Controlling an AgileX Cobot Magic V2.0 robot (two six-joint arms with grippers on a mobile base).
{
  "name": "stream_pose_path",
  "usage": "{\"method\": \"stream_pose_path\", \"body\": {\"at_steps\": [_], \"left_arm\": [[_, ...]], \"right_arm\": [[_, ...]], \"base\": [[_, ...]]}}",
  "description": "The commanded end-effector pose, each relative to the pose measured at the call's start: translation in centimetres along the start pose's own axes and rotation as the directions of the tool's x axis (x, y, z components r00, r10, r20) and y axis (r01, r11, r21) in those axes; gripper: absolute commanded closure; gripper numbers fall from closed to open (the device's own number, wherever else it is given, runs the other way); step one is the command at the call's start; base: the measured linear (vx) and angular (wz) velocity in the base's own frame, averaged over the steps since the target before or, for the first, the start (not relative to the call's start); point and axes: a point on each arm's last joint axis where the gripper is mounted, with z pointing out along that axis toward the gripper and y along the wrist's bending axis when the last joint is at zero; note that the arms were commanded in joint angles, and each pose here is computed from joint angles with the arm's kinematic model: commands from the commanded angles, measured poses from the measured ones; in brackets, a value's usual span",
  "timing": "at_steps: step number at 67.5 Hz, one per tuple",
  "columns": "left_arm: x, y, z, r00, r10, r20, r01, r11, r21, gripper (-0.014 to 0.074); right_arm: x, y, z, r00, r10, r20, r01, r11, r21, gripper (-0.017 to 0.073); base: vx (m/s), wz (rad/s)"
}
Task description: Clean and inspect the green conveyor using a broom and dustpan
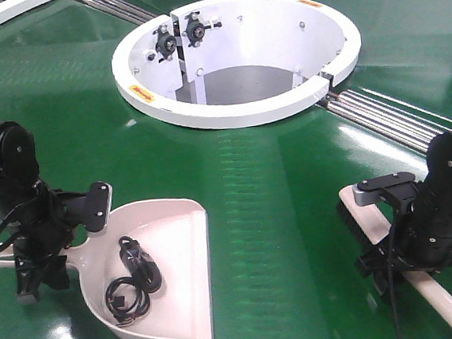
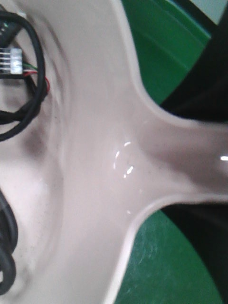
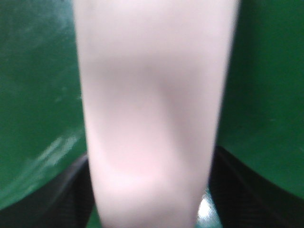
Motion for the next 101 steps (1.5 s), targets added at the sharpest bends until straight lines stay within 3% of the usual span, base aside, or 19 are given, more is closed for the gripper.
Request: {"method": "stream_pose_path", "body": {"at_steps": [1, 7, 18, 36, 44, 47, 53, 66, 75, 84, 86, 92, 96, 101], "left_arm": [[-0.3, -0.2, -2.3, 0.997, -0.065, 0.033, 0.067, 0.996, -0.062, 0.021], [-0.3, -0.4, -2.8, 0.995, -0.093, 0.043, 0.096, 0.992, -0.08, 0.0151], [-0.4, -1.0, -4.1, 0.992, -0.101, 0.08, 0.109, 0.989, -0.097, 0.0081], [-0.9, -3.2, -7.0, 0.973, -0.126, 0.192, 0.142, 0.987, -0.072, 0.0078], [-0.8, -4.4, -8.6, 0.967, -0.124, 0.221, 0.145, 0.986, -0.081, 0.0083], [-0.8, -4.9, -9.4, 0.959, -0.143, 0.246, 0.17, 0.981, -0.094, 0.0088], [-0.7, -6.1, -11.0, 0.931, -0.215, 0.296, 0.257, 0.96, -0.114, 0.0097], [-0.2, -9.0, -14.6, 0.887, -0.253, 0.385, 0.345, 0.919, -0.19, 0.0119], [-0.2, -10.9, -16.7, 0.796, -0.332, 0.507, 0.471, 0.865, -0.173, 0.0134], [-0.2, -11.8, -18.1, 0.738, -0.333, 0.588, 0.525, 0.83, -0.189, 0.0145], [-0.2, -12.1, -18.2, 0.723, -0.352, 0.594, 0.541, 0.823, -0.172, 0.0145], [0.0, -13.5, -19.0, 0.652, -0.426, 0.628, 0.614, 0.782, -0.108, 0.0145], [0.2, -14.7, -20.1, 0.614, -0.41, 0.675, 0.635, 0.764, -0.114, 0.0145], [0.6, -16.5, -21.7, 0.571, -0.334, 0.75, 0.654, 0.738, -0.17, 0.0145]], "right_arm": [[-0.1, 0.0, -2.1, 0.996, -0.012, 0.084, 0.011, 1.0, 0.013, 0.0041], [0.0, 0.1, -2.7, 0.995, -0.015, 0.101, 0.013, 1.0, 0.016, 0.0041], [0.5, 0.2, -3.9, 0.991, -0.019, 0.13, 0.017, 1.0, 0.02, 0.0041], [1.7, 0.4, -7.1, 0.967, -0.044, 0.249, 0.032, 0.998, 0.055, 0.0041], [2.7, 0.6, -9.5, 0.932, -0.053, 0.357, 0.03, 0.997, 0.069, 0.0041], [3.2, 0.8, -10.7, 0.91, -0.057, 0.41, 0.029, 0.997, 0.076, 0.0041], [4.7, 1.1, -13.1, 0.855, -0.061, 0.516, 0.02, 0.996, 0.086, 0.0041], [9.3, 1.9, -18.1, 0.694, -0.062, 0.718, -0.008, 0.996, 0.093, 0.0041], [13.2, 2.6, -20.8, 0.553, -0.062, 0.831, -0.008, 0.997, 0.08, 0.0041], [17.1, 3.2, -21.7, 0.415, -0.064, 0.907, -0.006, 0.997, 0.074, 0.0041], [18.1, 3.3, -21.7, 0.38, -0.072, 0.922, -0.008, 0.997, 0.081, 0.0041], [20.0, 3.3, -21.1, 0.316, -0.092, 0.944, -0.015, 0.995, 0.102, 0.0041], [21.2, 3.4, -20.5, 0.269, -0.098, 0.958, -0.019, 0.994, 0.107, 0.0041], [22.4, 3.4, -19.2, 0.212, -0.107, 0.971, -0.024, 0.993, 0.114, 0.0041]], "base": [[0.0, 0.0], [0.0, 0.0], [0.0, 0.0], [0.0, 0.0], [0.0, 0.0], [0.0, 0.0], [0.0, 0.0], [0.0, 0.0], [0.0, 0.0], [0.0, 0.0], [0.0, 0.0], [0.0, 0.0], [0.0, 0.0], [0.0, 0.0]]}}
